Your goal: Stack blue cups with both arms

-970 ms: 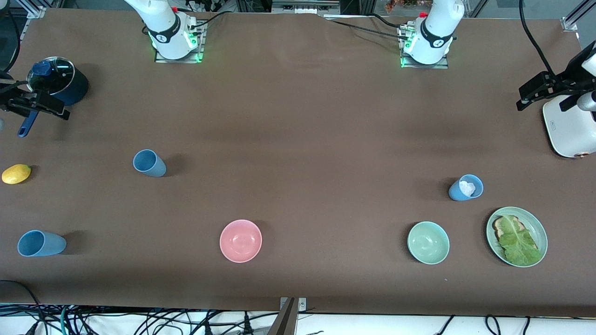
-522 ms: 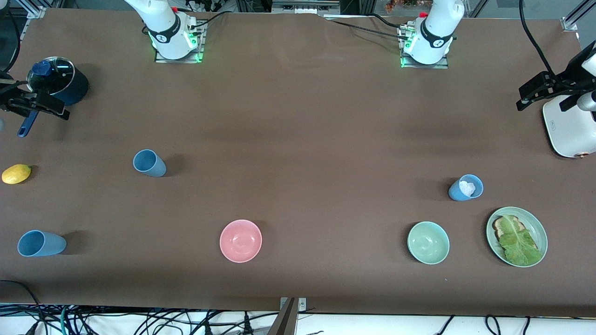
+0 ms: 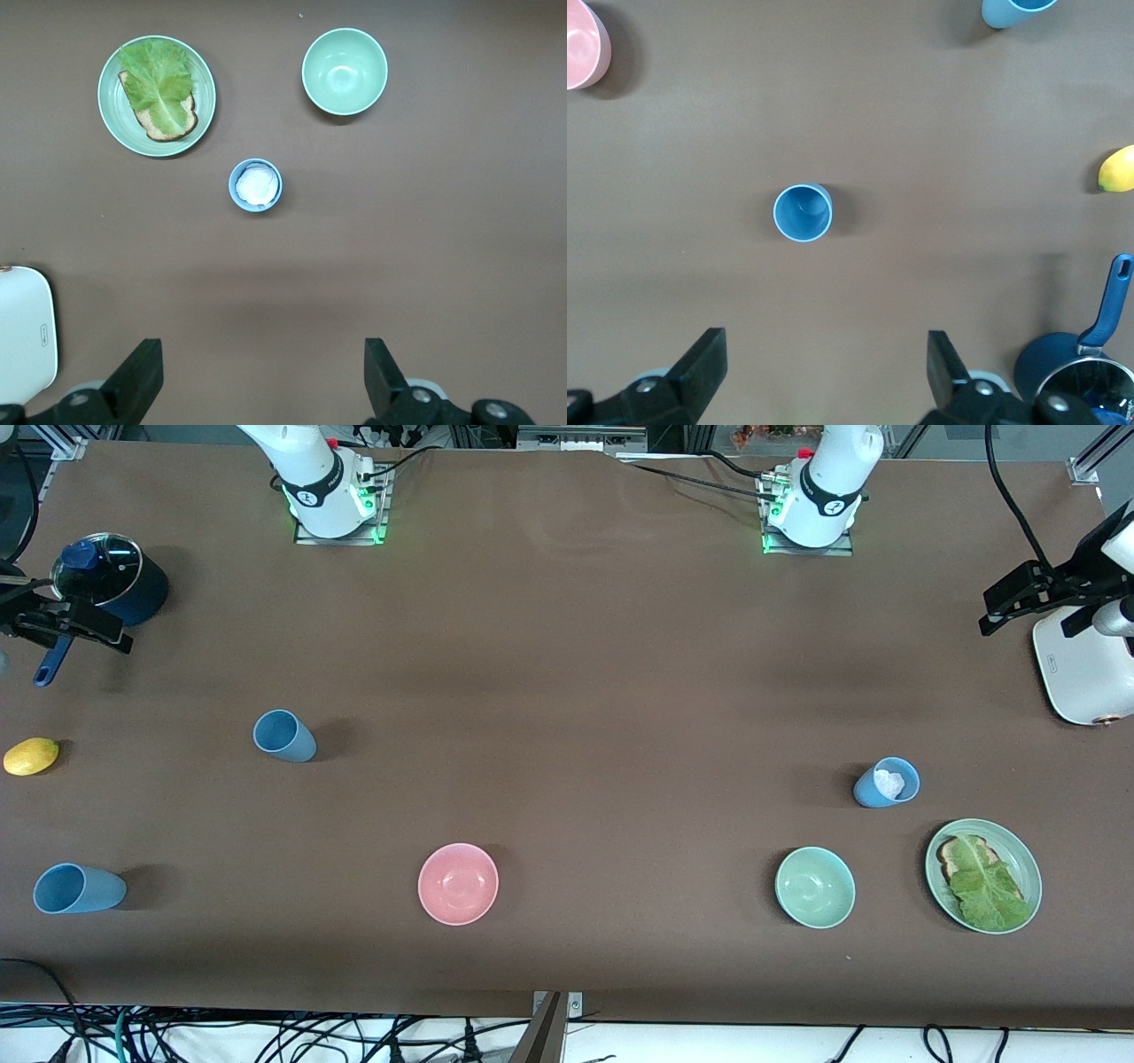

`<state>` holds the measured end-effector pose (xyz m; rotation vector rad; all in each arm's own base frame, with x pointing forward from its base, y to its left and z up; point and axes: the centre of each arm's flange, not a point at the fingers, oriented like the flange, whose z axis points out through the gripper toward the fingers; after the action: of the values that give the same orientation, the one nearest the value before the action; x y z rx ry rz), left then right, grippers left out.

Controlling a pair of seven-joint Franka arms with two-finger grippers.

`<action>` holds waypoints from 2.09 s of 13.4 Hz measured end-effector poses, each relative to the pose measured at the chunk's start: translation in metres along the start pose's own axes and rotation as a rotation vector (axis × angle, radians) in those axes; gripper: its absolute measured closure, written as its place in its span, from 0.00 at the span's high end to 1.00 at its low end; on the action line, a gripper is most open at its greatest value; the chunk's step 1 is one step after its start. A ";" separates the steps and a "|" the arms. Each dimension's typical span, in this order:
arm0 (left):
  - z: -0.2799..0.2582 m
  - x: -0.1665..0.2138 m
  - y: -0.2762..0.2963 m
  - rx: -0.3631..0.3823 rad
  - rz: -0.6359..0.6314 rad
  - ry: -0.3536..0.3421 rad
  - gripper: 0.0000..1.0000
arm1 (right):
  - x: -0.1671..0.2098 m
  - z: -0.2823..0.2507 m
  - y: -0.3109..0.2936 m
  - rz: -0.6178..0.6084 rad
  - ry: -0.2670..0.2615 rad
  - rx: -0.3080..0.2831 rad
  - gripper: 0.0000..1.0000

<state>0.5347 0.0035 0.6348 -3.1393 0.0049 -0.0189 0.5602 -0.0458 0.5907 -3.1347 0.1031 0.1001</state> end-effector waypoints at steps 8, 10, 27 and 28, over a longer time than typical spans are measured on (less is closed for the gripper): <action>0.002 0.001 0.000 0.000 0.000 -0.004 1.00 | 0.000 0.000 0.000 0.000 0.000 0.000 1.00; 0.004 0.002 0.002 0.000 0.004 -0.007 1.00 | 0.000 0.000 0.000 0.000 0.000 0.000 1.00; 0.111 0.083 0.002 -0.003 0.006 -0.020 1.00 | 0.000 0.001 0.000 0.000 -0.001 0.000 1.00; 0.122 0.090 0.000 -0.003 0.006 -0.014 1.00 | 0.000 0.001 0.000 0.000 -0.001 0.000 1.00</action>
<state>0.6266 0.0036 0.5138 -3.1423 0.0139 0.0033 0.5602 -0.0457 0.5901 -3.1346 0.1030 0.1021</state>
